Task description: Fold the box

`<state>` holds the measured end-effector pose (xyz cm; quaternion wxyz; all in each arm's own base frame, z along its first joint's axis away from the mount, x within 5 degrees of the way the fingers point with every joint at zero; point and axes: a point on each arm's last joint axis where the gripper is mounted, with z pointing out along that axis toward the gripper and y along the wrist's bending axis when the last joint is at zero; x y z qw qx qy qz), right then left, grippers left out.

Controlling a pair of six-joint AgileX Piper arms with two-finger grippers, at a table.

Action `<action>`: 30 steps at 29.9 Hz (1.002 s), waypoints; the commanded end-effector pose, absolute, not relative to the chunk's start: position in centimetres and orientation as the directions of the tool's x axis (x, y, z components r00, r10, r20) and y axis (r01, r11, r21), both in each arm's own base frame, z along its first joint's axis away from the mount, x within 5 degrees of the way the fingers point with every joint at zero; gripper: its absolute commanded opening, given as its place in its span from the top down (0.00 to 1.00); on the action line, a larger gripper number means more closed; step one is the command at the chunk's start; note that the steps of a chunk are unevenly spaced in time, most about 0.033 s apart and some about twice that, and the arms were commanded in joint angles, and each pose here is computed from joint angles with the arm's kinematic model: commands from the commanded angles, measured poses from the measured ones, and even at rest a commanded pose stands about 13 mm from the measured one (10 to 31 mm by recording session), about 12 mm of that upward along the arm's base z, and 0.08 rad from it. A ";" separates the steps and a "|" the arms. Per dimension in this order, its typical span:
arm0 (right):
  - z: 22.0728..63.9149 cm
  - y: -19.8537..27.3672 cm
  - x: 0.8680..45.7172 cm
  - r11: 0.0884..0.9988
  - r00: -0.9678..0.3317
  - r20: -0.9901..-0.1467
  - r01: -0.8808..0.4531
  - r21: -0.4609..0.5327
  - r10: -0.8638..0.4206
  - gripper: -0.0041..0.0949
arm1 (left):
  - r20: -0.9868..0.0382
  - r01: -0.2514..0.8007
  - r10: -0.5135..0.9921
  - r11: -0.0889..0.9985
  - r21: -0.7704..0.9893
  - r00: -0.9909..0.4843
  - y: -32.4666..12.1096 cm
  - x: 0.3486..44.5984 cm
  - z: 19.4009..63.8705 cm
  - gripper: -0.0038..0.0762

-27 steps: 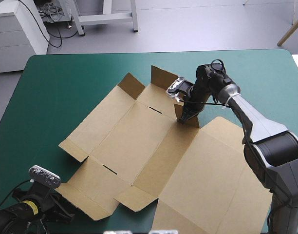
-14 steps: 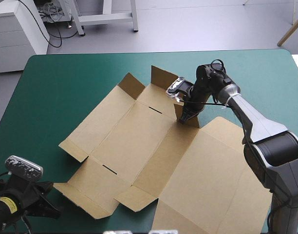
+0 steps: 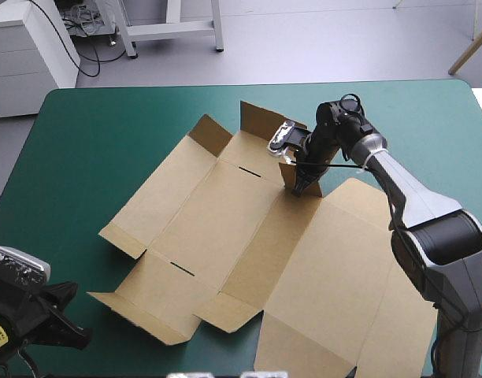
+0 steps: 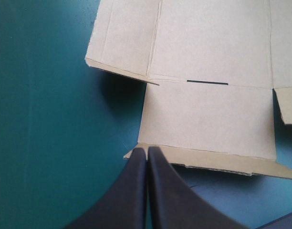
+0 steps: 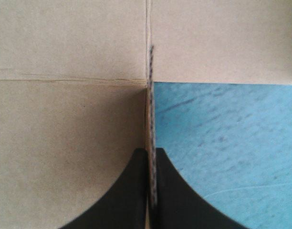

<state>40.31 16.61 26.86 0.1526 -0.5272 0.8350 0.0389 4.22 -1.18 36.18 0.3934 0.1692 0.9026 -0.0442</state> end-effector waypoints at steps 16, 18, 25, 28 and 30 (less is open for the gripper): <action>31.8 30.5 39.8 -0.052 0.338 -0.506 -0.866 -0.497 -0.793 0.98 | -0.723 0.339 0.261 0.940 0.039 -0.640 -1.2 4.0 36.8 0.96; 32.1 31.7 39.3 -0.104 0.431 -0.492 -0.822 -0.559 -0.757 0.98 | -0.723 0.339 0.261 0.940 0.039 -0.640 -1.2 4.0 36.8 0.96; 31.3 34.3 38.0 -0.184 0.527 -0.463 -0.777 -0.602 -0.712 0.98 | -0.723 0.339 0.261 0.940 0.039 -0.640 -1.2 4.0 36.8 0.96; 30.7 34.6 37.7 -0.177 0.493 -0.483 -0.809 -0.561 -0.724 0.98 | -0.721 0.339 0.262 0.940 0.039 -0.642 -1.2 4.0 36.8 0.96; 30.5 34.6 37.7 -0.158 0.462 -0.499 -0.829 -0.536 -0.733 0.98 | -0.719 0.339 0.262 0.940 0.039 -0.644 -1.2 3.9 36.7 0.96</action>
